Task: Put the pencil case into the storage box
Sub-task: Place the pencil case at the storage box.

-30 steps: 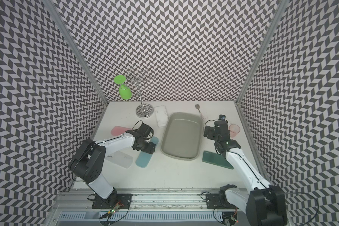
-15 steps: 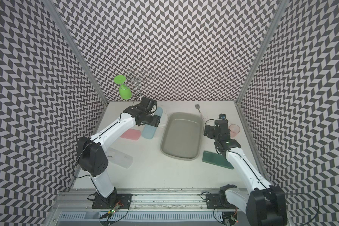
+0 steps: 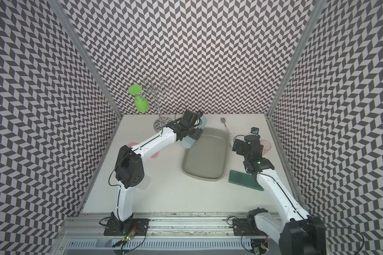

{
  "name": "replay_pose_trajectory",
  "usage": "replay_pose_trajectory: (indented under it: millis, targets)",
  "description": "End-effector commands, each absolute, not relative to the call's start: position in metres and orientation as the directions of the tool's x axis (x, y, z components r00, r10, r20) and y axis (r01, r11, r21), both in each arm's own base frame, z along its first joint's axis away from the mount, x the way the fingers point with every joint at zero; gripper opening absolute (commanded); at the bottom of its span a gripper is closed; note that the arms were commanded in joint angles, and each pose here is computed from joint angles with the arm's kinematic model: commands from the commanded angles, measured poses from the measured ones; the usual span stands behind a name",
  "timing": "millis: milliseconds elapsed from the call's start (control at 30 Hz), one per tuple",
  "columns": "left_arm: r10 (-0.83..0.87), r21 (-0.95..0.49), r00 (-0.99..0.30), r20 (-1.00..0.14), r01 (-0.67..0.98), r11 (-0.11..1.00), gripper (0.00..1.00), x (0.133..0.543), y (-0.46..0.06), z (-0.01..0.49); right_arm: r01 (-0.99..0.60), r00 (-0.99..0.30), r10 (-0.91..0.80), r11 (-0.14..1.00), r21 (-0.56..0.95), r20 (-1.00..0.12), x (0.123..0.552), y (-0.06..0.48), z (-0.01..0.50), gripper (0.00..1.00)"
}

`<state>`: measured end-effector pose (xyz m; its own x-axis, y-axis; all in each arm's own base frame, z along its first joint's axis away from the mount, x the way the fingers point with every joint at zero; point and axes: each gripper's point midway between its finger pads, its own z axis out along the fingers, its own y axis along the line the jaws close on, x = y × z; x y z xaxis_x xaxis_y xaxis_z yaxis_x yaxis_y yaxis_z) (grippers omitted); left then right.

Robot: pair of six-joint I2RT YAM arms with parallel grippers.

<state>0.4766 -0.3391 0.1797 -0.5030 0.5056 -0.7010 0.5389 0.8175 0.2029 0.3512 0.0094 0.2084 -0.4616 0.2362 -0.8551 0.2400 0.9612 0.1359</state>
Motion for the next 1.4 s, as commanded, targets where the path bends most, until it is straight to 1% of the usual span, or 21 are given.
replay_pose_trajectory:
  millis: [0, 300, 433, 600, 667, 767, 800, 867, 967, 1067, 1133, 1233, 1300, 1367]
  targets:
    - [0.488, 0.204, -0.388, -0.782, 0.58, 0.789, 0.78, 0.481, -0.373, 0.214, 0.284, -0.383, 0.28, 0.943, 0.177, -0.88, 0.347, -0.001, 0.231, 1.0]
    - [0.54, 0.156, -0.487, -0.687, 0.626, 0.764, 0.78, 0.442, -0.4, 0.146, 0.283, -0.429, 0.297, 0.941, 0.185, -0.853, 0.334, 0.001, 0.208, 1.0]
    - [0.536, 0.128, -0.534, -0.654, 0.62, 0.774, 0.78, 0.44, -0.4, 0.121, 0.272, -0.446, 0.296, 0.944, 0.187, -0.844, 0.334, 0.004, 0.203, 1.0]
    - [0.464, 0.081, -0.654, -0.598, 0.527, 0.846, 0.78, 0.445, -0.386, 0.096, 0.262, -0.469, 0.285, 0.949, 0.177, -0.836, 0.332, 0.005, 0.2, 1.0]
    - [0.461, 0.066, -0.66, -0.592, 0.531, 0.845, 0.78, 0.442, -0.387, 0.091, 0.26, -0.473, 0.284, 0.95, 0.176, -0.834, 0.331, 0.006, 0.199, 1.0]
    - [0.501, 0.07, -0.61, -0.614, 0.59, 0.804, 0.78, 0.439, -0.397, 0.094, 0.253, -0.485, 0.28, 0.952, 0.174, -0.829, 0.331, 0.007, 0.196, 1.0]
    - [0.53, 0.066, -0.581, -0.618, 0.633, 0.771, 0.78, 0.436, -0.405, 0.094, 0.25, -0.49, 0.279, 0.953, 0.173, -0.826, 0.331, 0.008, 0.195, 1.0]
    - [0.583, 0.097, -0.53, -0.616, 0.683, 0.724, 0.78, 0.434, -0.411, 0.094, 0.245, -0.501, 0.276, 0.954, 0.171, -0.821, 0.33, 0.009, 0.194, 1.0]
    - [0.634, 0.149, -0.484, -0.603, 0.713, 0.686, 0.78, 0.435, -0.409, 0.089, 0.238, -0.517, 0.265, 0.958, 0.161, -0.814, 0.326, 0.01, 0.195, 0.99]
    - [0.708, 0.231, -0.42, -0.568, 0.744, 0.627, 0.79, 0.436, -0.407, 0.08, 0.238, -0.528, 0.261, 0.959, 0.154, -0.808, 0.322, 0.009, 0.196, 1.0]
    - [0.772, 0.308, -0.354, -0.528, 0.767, 0.563, 0.79, 0.432, -0.404, 0.072, 0.241, -0.535, 0.274, 0.956, 0.167, -0.799, 0.318, 0.01, 0.195, 0.99]
    - [0.876, 0.401, -0.207, -0.437, 0.827, 0.395, 0.82, 0.416, -0.399, 0.053, 0.237, -0.554, 0.303, 0.95, 0.201, -0.775, 0.312, 0.014, 0.191, 1.0]
    - [0.913, 0.43, -0.135, -0.384, 0.85, 0.306, 0.82, 0.408, -0.394, 0.042, 0.244, -0.568, 0.325, 0.944, 0.223, -0.756, 0.307, 0.017, 0.185, 1.0]
    - [0.924, 0.424, -0.088, -0.373, 0.869, 0.254, 0.82, 0.401, -0.394, 0.038, 0.248, -0.573, 0.341, 0.939, 0.239, -0.745, 0.305, 0.018, 0.181, 0.99]
